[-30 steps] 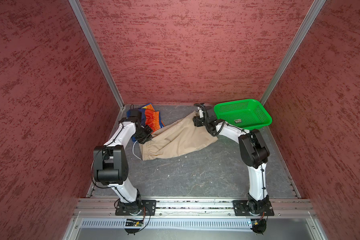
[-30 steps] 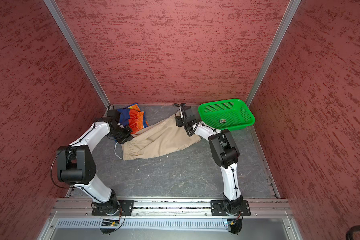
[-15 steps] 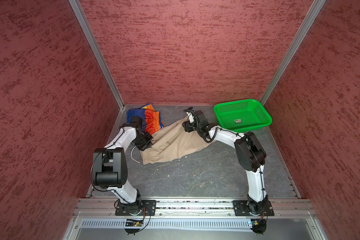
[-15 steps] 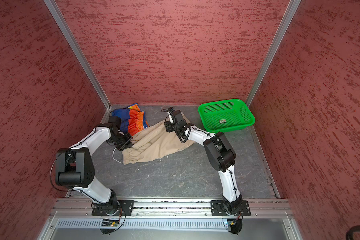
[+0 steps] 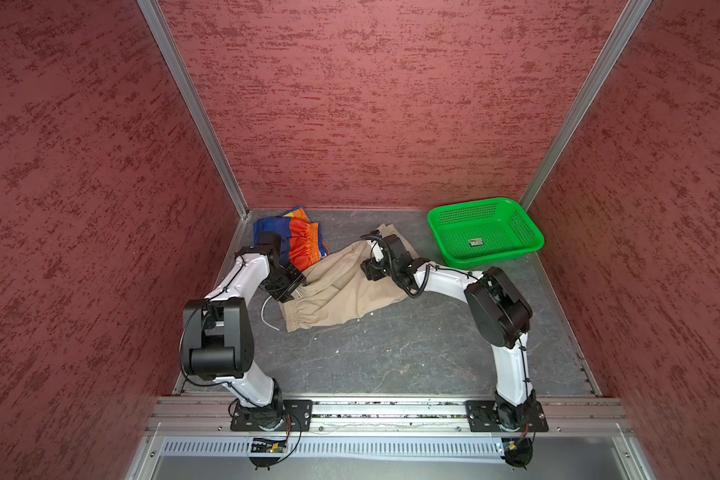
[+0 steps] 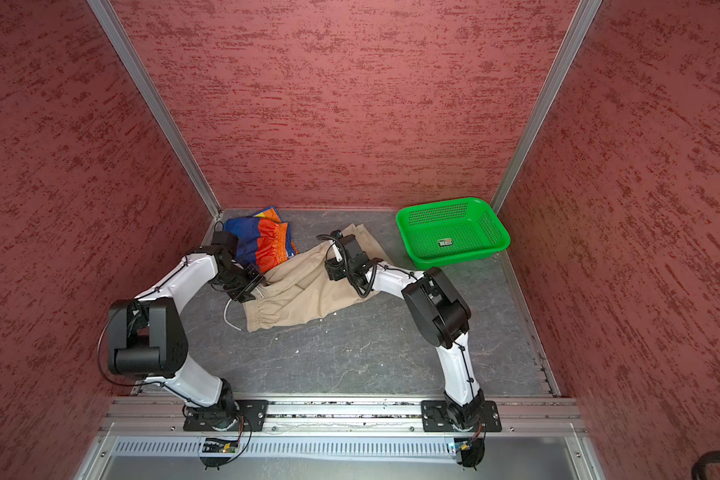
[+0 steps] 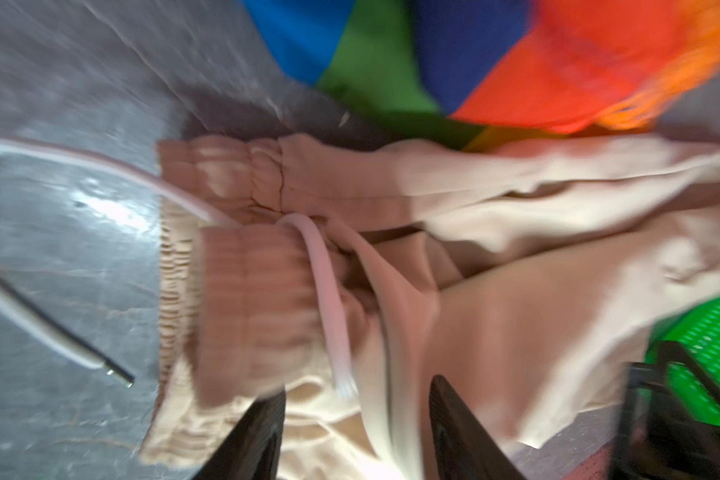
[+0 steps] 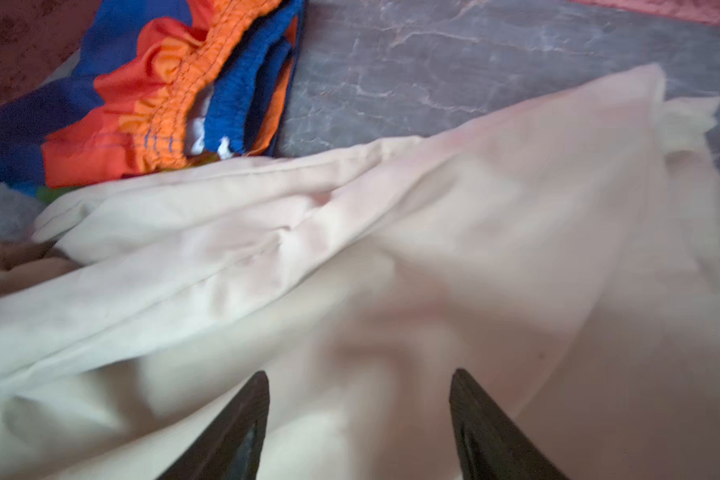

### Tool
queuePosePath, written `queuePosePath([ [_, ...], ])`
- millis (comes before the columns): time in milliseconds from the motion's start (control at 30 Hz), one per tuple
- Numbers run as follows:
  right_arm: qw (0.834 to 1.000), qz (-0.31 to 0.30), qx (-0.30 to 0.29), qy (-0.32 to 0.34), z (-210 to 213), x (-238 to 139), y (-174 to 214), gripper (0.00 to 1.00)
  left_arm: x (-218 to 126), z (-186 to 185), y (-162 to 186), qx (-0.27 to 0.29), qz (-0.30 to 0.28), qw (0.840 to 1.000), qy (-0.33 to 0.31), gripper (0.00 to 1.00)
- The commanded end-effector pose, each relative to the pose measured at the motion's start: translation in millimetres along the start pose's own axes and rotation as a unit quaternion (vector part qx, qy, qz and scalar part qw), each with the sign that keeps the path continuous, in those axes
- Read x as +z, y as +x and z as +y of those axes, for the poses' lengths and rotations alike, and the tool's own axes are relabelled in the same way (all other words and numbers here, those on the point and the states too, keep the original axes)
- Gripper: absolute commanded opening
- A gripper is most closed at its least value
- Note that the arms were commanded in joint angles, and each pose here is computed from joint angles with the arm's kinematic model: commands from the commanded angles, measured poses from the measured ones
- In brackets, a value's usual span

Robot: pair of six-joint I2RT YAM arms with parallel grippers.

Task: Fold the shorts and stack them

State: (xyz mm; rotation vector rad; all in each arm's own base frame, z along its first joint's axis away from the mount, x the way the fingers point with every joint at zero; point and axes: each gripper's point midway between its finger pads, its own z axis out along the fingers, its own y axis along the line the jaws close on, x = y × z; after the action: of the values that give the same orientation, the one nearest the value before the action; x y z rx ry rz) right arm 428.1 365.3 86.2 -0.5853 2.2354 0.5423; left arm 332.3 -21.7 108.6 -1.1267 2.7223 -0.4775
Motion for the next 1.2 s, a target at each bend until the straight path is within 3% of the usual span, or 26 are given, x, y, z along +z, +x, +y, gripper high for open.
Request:
queuePosePath([
  [0,0.997,-0.031,-0.025,-0.059,46.5,-17.2,-19.2,0.65,-42.2,-2.4,-9.2,0.020,-0.064,0.998,0.006,0.48],
  [133,0.994,-0.008,-0.032,-0.101,79.6,-7.1,-6.4,0.59,-50.7,-1.5,0.5,0.033,-0.074,0.997,0.009,0.29],
  [267,0.990,0.006,-0.025,-0.138,104.3,8.3,-3.5,0.57,-32.9,1.2,17.8,0.045,-0.051,0.998,0.001,0.20],
  [667,0.990,0.021,-0.010,-0.135,111.1,70.4,-20.6,0.58,23.6,-36.6,49.6,0.086,-0.009,0.996,0.018,0.14],
  [867,0.992,-0.018,-0.011,-0.124,106.1,39.6,-50.2,0.58,55.1,-41.9,22.5,0.082,-0.018,0.996,-0.011,0.09],
  [967,0.992,-0.040,-0.016,-0.116,103.3,12.3,-58.3,0.59,59.0,-49.4,5.9,0.067,-0.024,0.997,0.007,0.09],
  [1167,0.994,-0.025,0.001,-0.103,91.6,-25.2,-27.3,0.59,65.9,-54.8,-14.3,0.040,-0.019,0.998,0.036,0.09],
])
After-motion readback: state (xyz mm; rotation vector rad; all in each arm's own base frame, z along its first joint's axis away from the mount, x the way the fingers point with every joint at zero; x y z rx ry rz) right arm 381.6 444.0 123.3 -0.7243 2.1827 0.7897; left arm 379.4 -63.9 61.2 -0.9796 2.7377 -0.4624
